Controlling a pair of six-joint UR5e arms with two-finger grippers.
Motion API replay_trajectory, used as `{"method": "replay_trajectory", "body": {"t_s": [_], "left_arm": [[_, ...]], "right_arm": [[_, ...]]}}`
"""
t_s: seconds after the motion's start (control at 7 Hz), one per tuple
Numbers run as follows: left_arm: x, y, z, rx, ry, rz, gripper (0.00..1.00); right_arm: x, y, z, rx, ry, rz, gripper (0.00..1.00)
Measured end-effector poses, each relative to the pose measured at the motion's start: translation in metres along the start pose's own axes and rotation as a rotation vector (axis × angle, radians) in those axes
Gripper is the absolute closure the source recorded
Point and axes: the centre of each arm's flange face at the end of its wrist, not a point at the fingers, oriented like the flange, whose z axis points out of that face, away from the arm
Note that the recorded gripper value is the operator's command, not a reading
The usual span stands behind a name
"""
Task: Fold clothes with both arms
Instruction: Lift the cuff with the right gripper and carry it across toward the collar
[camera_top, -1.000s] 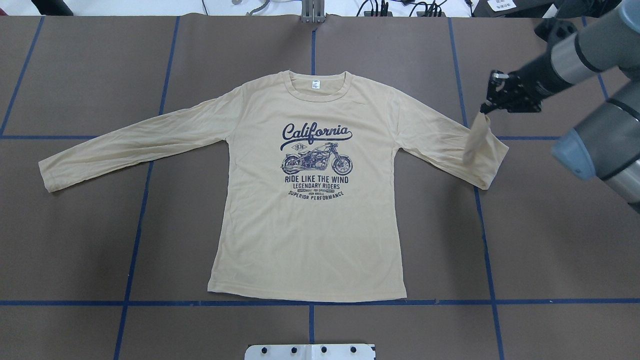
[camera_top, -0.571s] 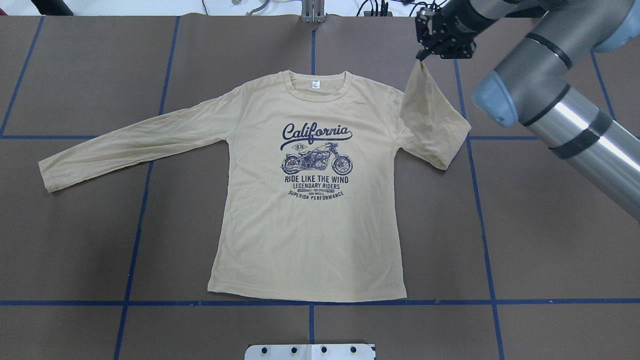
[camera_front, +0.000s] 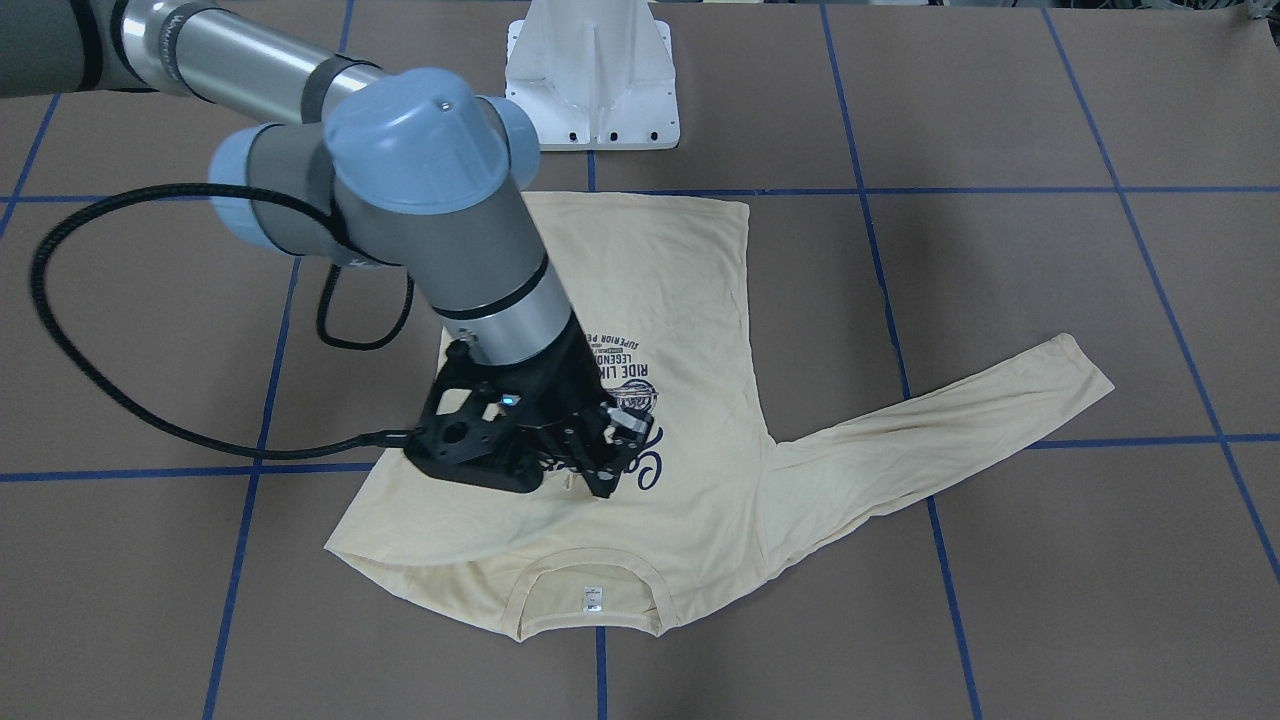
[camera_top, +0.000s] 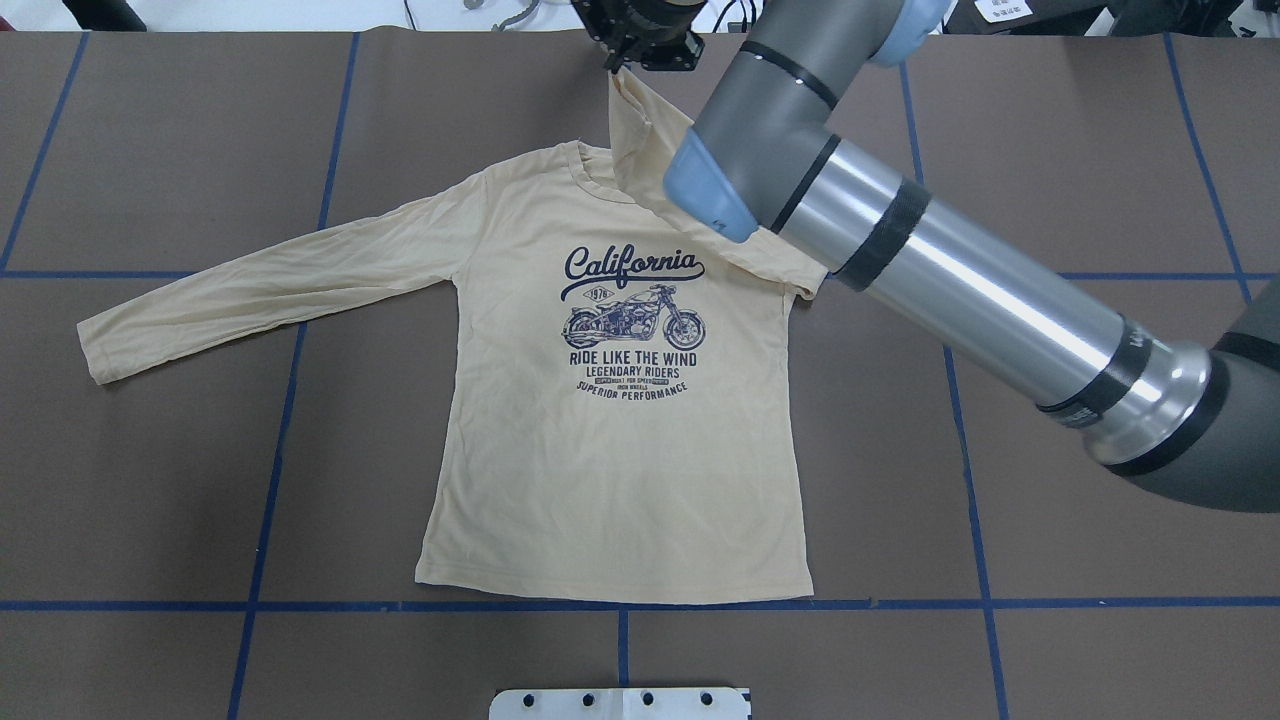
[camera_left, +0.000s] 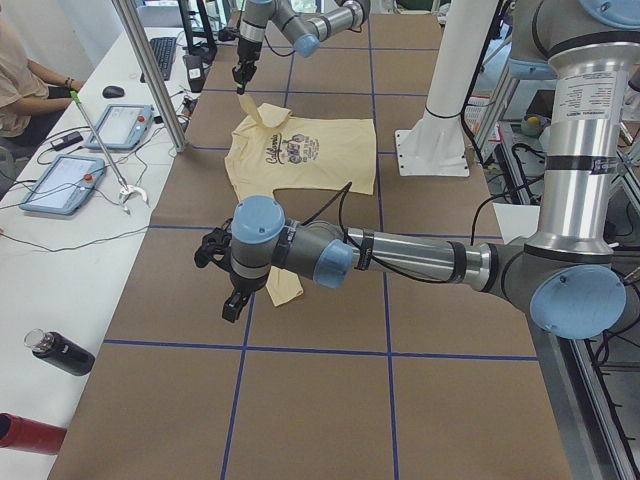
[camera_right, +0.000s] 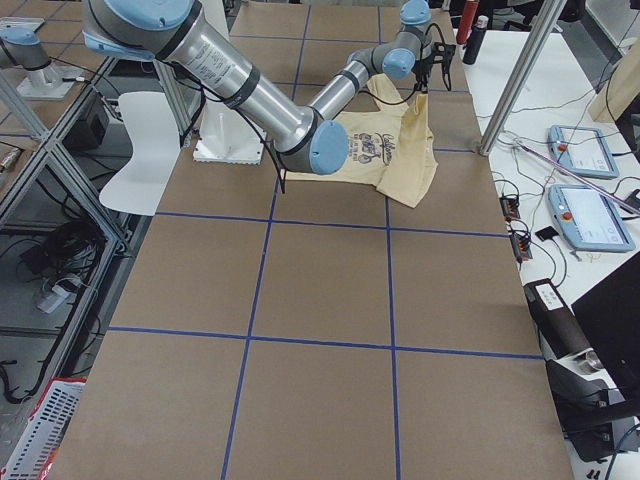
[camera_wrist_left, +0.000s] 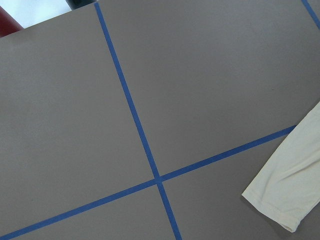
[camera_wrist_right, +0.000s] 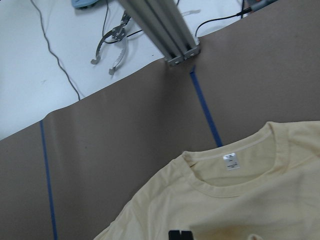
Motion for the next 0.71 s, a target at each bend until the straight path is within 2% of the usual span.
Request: {"method": "replay_trajectory", "body": {"t_s": [0.14, 0.43, 0.71], "left_arm": [[0.000, 0.000, 0.000, 0.001, 0.000, 0.001, 0.00], [0.000, -0.001, -0.001, 0.002, -0.001, 0.002, 0.00], [0.001, -0.001, -0.001, 0.002, 0.000, 0.002, 0.00]], "right_arm": [[-0.023, 0.027, 0.019, 0.017, -0.028, -0.032, 1.00], [-0.041, 0.066, 0.045, 0.005, -0.030, -0.058, 1.00], [-0.056, 0.086, 0.058, -0.004, -0.026, -0.070, 1.00]]}}
